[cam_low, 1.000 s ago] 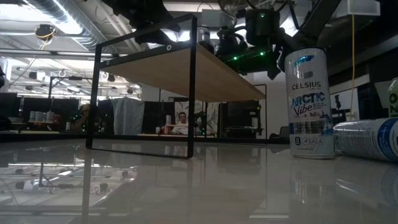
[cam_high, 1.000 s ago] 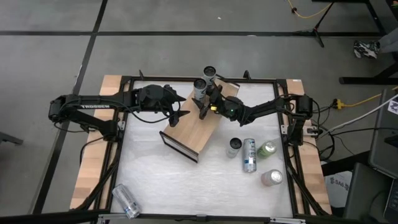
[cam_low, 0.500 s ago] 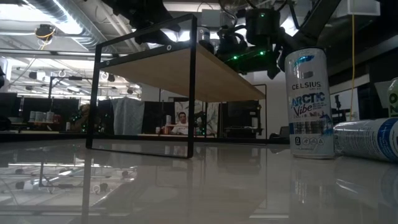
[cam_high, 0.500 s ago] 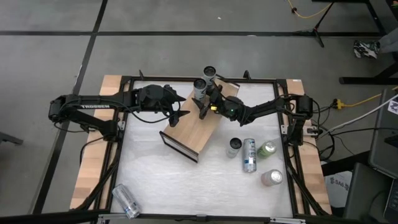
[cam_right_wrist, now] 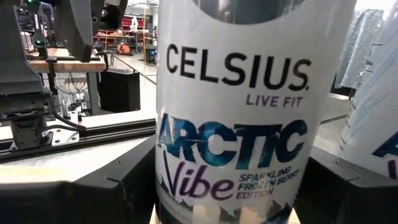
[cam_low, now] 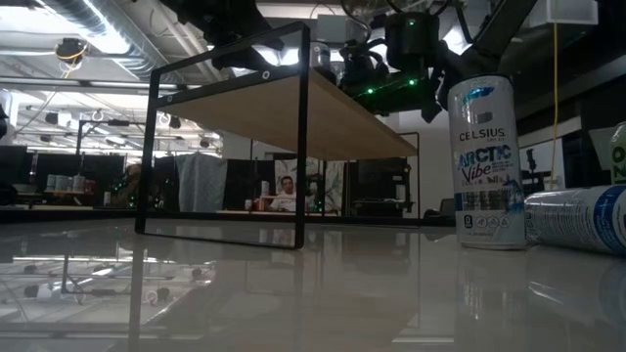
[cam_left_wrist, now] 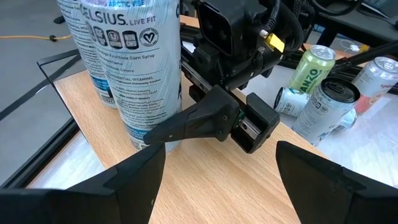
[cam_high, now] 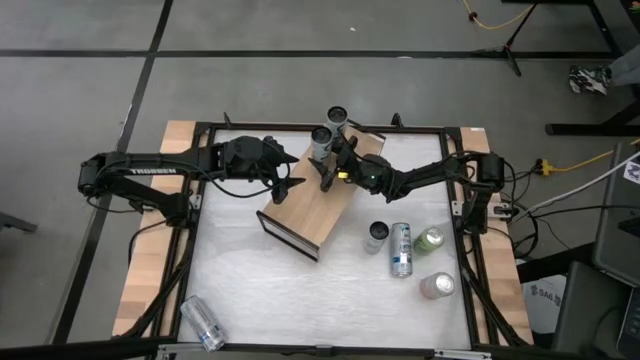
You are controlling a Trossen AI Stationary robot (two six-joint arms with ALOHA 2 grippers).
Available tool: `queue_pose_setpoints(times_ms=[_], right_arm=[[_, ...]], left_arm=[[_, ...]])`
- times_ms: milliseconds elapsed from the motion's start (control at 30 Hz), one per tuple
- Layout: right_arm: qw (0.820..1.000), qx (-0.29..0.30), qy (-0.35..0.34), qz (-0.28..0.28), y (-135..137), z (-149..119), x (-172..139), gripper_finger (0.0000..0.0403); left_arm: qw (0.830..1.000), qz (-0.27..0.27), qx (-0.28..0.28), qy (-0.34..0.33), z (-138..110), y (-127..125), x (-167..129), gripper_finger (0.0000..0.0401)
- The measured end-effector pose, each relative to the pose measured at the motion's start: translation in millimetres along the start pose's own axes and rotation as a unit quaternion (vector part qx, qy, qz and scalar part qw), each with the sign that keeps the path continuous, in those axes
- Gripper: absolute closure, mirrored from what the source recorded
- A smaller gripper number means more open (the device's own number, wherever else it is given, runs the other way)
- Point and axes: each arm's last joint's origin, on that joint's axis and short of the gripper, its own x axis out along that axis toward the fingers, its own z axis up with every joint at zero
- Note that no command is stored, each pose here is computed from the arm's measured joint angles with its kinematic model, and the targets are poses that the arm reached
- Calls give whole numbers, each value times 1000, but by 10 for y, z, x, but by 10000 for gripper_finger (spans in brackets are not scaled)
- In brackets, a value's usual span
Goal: Place canned beverage on shelf
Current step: Put the white soda can on the shelf
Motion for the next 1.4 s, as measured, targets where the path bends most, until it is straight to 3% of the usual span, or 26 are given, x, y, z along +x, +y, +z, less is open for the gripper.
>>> queue_pose_setpoints(times_ms=[1400], right_arm=[[1000, -4, 12, 11, 3, -15, -4, 118]], left_arm=[[1000, 0, 1, 0, 0, 1, 0, 103]])
